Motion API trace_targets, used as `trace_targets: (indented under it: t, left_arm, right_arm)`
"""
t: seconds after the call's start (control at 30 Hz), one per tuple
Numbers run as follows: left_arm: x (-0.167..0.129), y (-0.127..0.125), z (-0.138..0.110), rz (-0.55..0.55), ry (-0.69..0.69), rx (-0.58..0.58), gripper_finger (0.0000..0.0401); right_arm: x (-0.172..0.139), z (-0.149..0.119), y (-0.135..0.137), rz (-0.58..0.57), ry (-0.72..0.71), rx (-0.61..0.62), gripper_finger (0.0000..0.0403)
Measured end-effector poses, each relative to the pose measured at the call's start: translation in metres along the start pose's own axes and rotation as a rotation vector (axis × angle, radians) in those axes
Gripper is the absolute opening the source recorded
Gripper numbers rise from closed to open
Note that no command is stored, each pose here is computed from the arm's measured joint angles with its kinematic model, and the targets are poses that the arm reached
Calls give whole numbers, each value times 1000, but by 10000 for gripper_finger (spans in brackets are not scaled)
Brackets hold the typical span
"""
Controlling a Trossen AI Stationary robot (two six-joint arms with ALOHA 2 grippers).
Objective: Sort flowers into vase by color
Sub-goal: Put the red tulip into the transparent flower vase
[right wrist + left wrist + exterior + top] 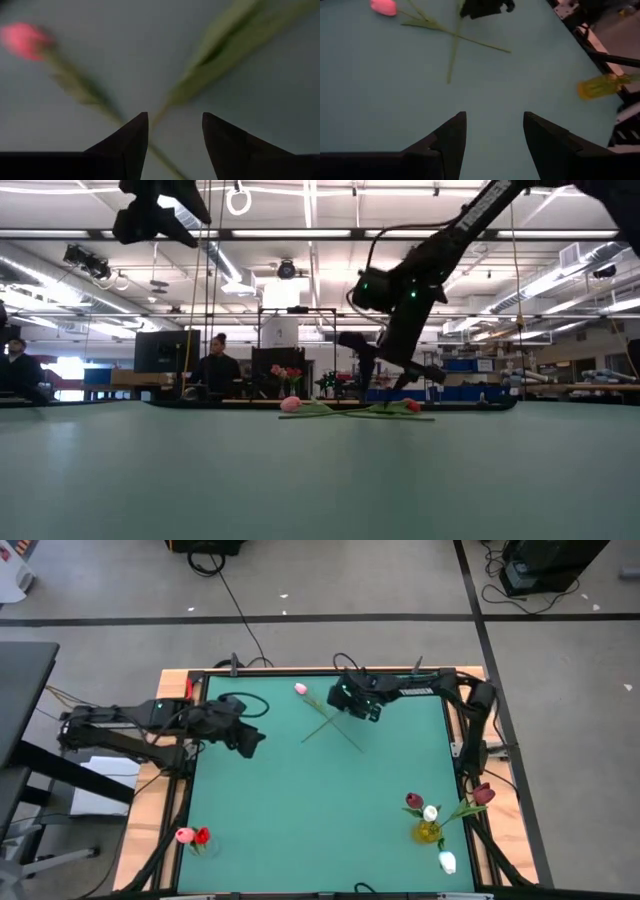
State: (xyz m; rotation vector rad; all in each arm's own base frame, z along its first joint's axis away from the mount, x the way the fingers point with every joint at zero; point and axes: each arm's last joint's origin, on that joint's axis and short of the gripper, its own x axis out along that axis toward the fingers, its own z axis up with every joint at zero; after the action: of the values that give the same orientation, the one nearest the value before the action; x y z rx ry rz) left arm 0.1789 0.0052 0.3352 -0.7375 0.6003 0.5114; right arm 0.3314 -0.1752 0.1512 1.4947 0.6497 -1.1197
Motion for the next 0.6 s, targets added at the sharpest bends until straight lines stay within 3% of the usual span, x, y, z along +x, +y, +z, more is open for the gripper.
trace_targets:
  t: [0.2,0.37,0.6]
  left_arm:
    - [7,4,6,35,-9,-16,201]
    - [13,2,7,49,2,-34,201]
    - [24,0,5,70,34,-41,201]
  right_arm:
    - [8,14,4,-66,114,117,189]
    - [12,28,10,1,118,223,176]
    - [12,39,4,-30,108,328,146]
